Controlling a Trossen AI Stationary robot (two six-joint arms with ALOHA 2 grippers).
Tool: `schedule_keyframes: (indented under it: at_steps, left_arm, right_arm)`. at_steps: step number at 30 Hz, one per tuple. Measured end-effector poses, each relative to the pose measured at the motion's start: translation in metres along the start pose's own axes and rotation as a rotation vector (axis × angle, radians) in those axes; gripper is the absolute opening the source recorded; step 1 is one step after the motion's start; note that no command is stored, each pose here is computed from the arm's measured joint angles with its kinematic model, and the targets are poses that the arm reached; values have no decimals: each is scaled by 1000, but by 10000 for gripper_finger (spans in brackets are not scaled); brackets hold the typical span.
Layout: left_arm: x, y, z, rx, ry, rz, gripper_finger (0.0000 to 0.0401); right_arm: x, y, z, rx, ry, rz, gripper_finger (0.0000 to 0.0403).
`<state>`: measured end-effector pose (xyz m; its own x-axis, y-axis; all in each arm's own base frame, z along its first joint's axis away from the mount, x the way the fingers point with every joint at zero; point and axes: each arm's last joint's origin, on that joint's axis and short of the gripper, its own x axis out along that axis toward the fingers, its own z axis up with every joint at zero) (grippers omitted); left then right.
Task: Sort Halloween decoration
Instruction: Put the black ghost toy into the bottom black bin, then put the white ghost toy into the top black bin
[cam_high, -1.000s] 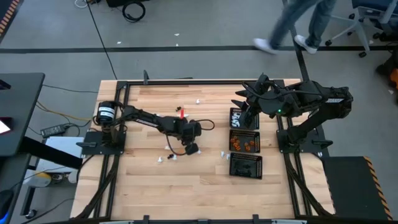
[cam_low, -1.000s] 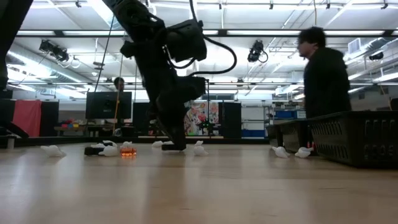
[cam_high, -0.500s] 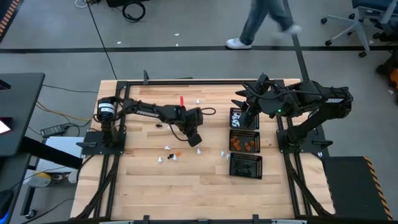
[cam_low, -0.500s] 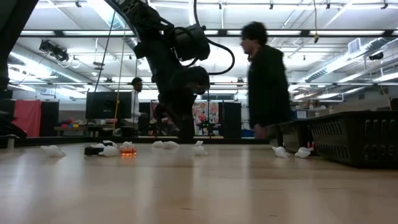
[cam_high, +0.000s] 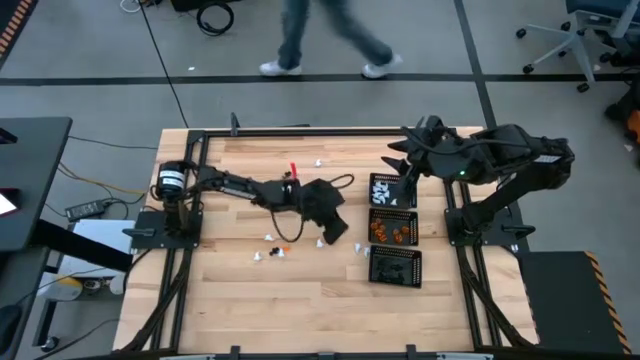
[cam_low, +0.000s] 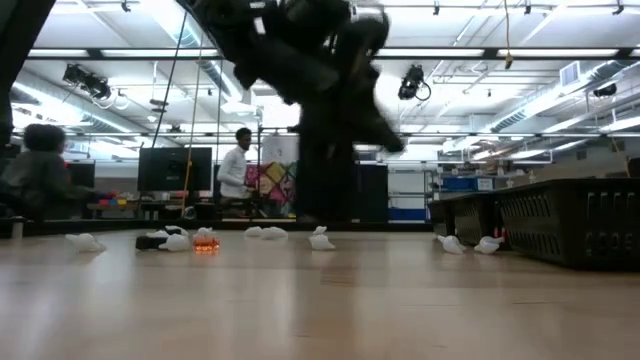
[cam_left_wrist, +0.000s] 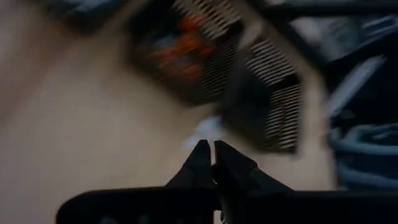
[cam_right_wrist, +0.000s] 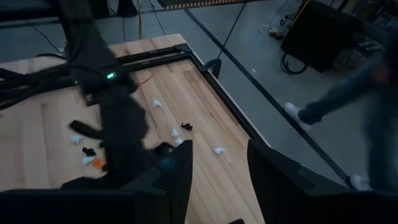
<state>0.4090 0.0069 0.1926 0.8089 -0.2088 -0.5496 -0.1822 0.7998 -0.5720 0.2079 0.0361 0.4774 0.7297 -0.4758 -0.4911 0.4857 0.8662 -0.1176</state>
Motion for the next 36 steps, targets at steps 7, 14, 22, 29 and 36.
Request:
schedule_keyframes:
  at_steps: [7,14,22,29,36]
  left_arm:
    - [43,-41,-4,17,-80,-84,3]
    - [101,-66,20,50,-144,-149,3]
    - [133,-76,32,127,-98,-138,14]
    - [133,-76,27,159,-48,-143,71]
    - [106,-85,29,279,113,-118,91]
  right_arm:
    - [-8,-4,2,40,-35,29,158]
    - [-15,5,2,48,-55,97,158]
    - [-24,13,-2,67,-58,148,158]
    - [-29,17,-4,63,-74,133,158]
    - [-32,18,-6,43,-78,115,158]
